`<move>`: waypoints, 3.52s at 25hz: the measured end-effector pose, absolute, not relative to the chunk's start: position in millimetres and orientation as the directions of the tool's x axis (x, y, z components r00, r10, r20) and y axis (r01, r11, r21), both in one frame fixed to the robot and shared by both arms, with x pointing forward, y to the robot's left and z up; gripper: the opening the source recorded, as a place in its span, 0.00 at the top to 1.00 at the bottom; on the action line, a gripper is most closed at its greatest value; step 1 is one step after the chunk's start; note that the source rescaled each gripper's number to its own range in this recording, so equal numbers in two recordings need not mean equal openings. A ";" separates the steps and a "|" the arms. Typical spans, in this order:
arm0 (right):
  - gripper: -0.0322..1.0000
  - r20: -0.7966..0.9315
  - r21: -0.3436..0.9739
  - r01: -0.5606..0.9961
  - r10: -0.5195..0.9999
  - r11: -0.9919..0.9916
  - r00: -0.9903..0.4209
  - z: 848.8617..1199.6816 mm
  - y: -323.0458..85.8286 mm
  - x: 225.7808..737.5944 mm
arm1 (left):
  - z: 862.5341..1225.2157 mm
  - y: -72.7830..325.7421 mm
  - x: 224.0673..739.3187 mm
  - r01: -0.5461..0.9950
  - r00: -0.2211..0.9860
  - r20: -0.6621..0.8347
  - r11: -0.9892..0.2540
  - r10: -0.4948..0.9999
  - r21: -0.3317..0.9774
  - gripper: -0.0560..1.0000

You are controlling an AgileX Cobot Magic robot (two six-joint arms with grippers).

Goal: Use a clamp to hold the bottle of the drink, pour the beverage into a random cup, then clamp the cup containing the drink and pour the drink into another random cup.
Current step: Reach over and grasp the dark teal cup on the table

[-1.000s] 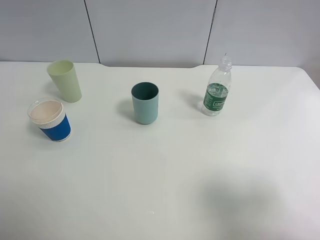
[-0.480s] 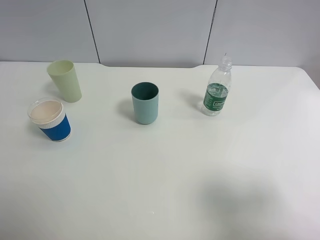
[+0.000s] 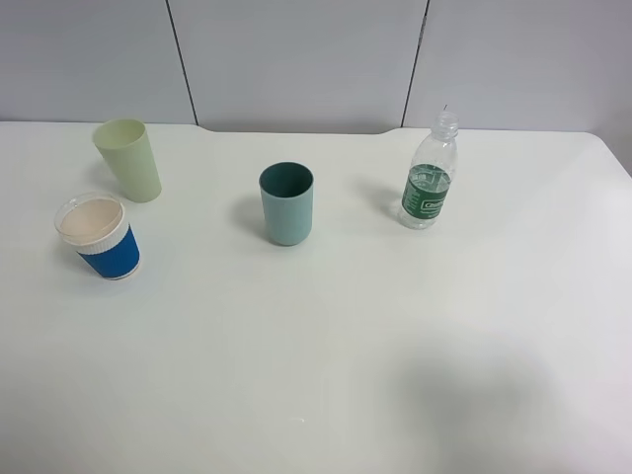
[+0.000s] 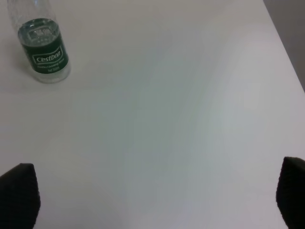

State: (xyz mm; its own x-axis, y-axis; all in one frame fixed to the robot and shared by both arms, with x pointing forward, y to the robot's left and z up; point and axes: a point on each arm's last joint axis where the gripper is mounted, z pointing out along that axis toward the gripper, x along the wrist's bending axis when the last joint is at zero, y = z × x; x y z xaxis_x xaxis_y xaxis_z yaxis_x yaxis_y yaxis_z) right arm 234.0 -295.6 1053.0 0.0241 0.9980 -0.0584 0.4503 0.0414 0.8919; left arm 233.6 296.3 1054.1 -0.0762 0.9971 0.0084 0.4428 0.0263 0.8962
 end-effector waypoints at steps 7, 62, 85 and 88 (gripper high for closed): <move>0.00 -0.058 0.892 0.450 0.998 0.041 0.024 1053.0 -295.6 234.0 | 1054.1 296.3 233.6 0.443 -0.076 0.008 0.026 0.997 0.896 0.00; 0.00 -0.058 0.892 0.450 0.998 0.041 0.024 1053.0 -295.6 234.0 | 1002.8 186.4 399.4 0.509 0.769 0.108 -0.705 0.630 0.494 0.00; 0.00 -0.057 0.892 0.450 0.998 0.039 0.025 1053.0 -295.6 234.0 | 943.0 139.9 448.7 0.480 0.728 0.120 -0.627 0.675 0.614 0.00; 0.00 -0.051 0.892 0.450 0.998 0.029 0.036 1053.0 -296.3 234.0 | 934.9 135.5 450.9 0.477 0.730 0.122 -0.629 0.673 0.615 0.00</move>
